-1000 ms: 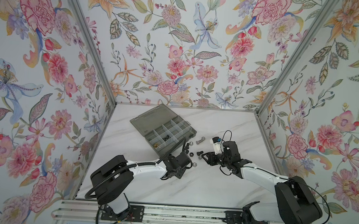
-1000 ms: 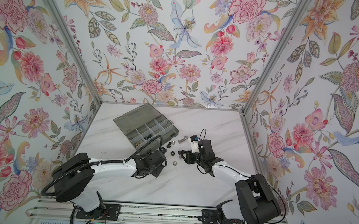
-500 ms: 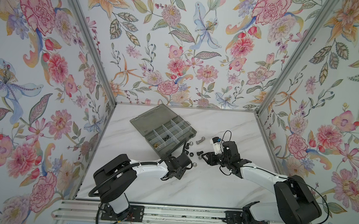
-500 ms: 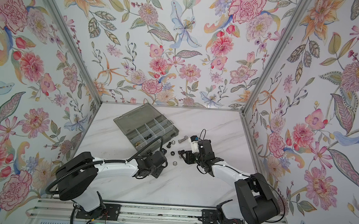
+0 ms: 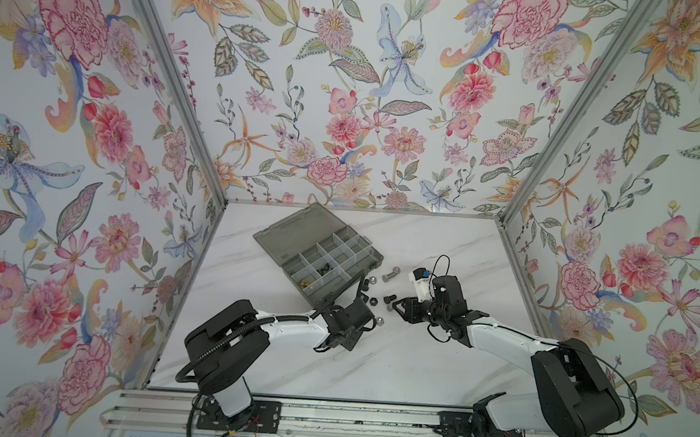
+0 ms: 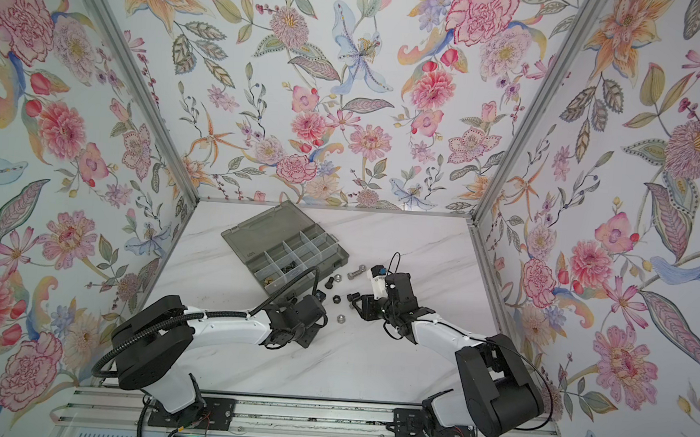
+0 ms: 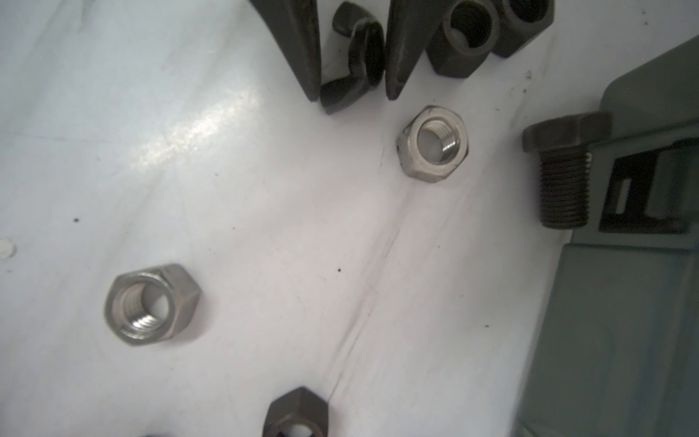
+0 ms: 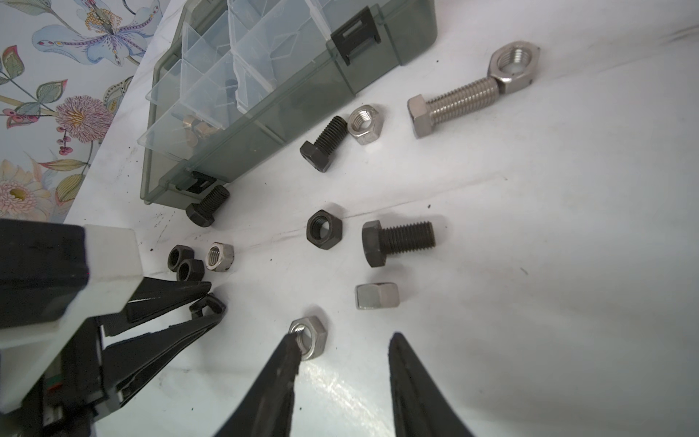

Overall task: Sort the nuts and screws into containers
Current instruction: 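Lower left gripper around a black wing nut while right gripper hovers, then close the left gripper on the black wing nut and carry it over the box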

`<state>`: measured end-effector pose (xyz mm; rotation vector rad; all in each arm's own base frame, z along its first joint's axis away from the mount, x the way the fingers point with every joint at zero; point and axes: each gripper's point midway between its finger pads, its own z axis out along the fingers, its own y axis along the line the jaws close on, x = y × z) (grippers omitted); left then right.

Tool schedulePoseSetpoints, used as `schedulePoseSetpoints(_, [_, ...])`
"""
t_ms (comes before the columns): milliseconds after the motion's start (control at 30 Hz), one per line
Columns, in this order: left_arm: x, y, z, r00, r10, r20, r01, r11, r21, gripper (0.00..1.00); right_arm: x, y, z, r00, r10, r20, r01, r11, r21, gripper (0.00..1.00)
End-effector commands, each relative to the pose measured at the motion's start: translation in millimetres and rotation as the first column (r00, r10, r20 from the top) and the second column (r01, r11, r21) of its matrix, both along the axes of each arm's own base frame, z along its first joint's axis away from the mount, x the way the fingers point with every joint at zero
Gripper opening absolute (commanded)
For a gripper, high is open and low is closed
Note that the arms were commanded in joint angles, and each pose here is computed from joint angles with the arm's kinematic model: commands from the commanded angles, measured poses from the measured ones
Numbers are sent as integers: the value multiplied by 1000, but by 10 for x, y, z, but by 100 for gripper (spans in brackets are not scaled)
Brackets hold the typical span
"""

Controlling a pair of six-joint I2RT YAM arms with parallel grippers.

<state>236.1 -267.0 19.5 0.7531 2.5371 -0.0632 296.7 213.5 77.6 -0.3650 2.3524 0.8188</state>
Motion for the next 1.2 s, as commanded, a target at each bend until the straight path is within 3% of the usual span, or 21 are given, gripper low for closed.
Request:
schedulePoseSetpoints(0, [-43, 23, -63, 1000, -19, -15, 20, 999, 38, 29, 30, 13, 8, 1000, -4, 0, 4, 1000, 14, 42])
schedulePoseSetpoints(1167, [-48, -5, -106, 999, -11, -40, 13, 999, 48, 8, 8, -5, -79, 1000, -6, -14, 6, 1000, 5, 42])
